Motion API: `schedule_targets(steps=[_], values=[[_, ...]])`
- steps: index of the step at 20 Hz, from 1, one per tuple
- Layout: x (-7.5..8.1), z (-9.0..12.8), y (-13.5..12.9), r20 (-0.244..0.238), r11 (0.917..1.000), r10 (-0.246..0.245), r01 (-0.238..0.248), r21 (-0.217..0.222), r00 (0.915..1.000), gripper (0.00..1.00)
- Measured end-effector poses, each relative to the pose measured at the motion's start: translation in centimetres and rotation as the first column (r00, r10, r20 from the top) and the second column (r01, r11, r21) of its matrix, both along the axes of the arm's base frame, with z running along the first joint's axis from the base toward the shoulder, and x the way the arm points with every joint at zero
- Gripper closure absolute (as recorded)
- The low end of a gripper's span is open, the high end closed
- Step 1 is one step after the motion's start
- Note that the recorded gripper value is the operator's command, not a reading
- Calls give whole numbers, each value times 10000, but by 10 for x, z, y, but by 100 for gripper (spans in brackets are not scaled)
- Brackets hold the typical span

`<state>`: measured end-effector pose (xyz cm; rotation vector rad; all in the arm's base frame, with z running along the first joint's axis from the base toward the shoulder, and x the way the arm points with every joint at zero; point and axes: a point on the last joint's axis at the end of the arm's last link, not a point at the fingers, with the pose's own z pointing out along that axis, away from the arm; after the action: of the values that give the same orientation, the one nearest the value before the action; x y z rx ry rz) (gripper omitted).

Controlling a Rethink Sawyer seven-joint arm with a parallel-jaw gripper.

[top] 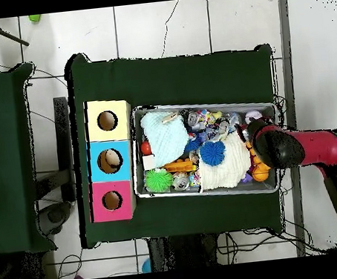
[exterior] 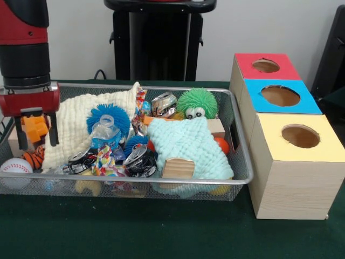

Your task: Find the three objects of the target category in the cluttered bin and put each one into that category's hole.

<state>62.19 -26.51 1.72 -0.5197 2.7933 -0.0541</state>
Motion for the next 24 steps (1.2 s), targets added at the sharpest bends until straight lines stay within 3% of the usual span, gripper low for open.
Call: schedule_targets(steps=[8,24], values=[[2,5,-2,71,9991,239,-236,-351,9997,0],[-3,-13,9,-89,9996,279,-279,-29,9996,0]])
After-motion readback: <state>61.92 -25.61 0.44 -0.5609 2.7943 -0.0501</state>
